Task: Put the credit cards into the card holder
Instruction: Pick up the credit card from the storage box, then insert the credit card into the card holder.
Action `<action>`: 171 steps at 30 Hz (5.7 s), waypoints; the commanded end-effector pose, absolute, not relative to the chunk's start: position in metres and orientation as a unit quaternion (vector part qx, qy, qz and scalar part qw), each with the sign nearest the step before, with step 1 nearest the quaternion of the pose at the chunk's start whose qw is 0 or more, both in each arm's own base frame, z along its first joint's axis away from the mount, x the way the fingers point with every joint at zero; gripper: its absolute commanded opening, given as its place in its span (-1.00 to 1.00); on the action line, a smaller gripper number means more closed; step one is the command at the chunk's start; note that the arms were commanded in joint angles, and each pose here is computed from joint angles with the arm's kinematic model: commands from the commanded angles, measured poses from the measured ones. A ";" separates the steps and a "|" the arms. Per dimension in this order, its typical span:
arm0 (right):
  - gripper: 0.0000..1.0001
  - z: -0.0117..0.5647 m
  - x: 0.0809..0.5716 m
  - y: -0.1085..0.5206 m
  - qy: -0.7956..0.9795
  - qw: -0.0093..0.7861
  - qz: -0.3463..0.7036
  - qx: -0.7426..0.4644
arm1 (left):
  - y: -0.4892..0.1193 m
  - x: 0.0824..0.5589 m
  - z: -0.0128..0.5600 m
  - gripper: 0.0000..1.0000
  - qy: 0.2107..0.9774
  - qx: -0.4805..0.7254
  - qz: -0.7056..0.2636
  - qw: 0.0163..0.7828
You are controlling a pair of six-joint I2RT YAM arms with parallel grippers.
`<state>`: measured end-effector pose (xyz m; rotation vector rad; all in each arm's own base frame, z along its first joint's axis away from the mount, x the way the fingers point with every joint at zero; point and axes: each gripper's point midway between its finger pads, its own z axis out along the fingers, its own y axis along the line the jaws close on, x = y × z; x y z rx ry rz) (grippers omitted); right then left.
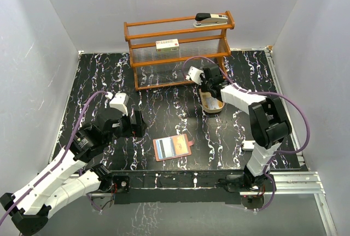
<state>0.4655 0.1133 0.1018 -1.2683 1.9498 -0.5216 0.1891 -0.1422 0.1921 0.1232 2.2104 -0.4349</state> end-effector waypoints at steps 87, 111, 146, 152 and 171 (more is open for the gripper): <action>-0.23 0.163 0.202 0.223 0.849 0.279 0.448 -0.025 | -0.262 0.189 0.165 -1.00 0.867 -0.051 -0.421 0.262; -0.57 0.058 0.208 0.236 0.936 0.214 0.271 -0.069 | -0.247 0.184 0.091 -1.00 0.886 -0.105 -0.407 0.195; -0.95 0.035 0.173 0.234 0.937 0.192 0.286 -0.057 | -0.249 0.172 0.058 -1.00 0.892 -0.026 -0.431 0.134; -0.95 0.033 0.173 0.234 0.938 0.189 0.284 -0.058 | -0.244 0.172 0.043 -1.00 0.906 -0.041 -0.403 0.121; -0.96 0.030 0.175 0.227 0.941 0.198 0.269 -0.055 | -0.233 0.176 0.029 -1.00 0.927 -0.059 -0.352 0.113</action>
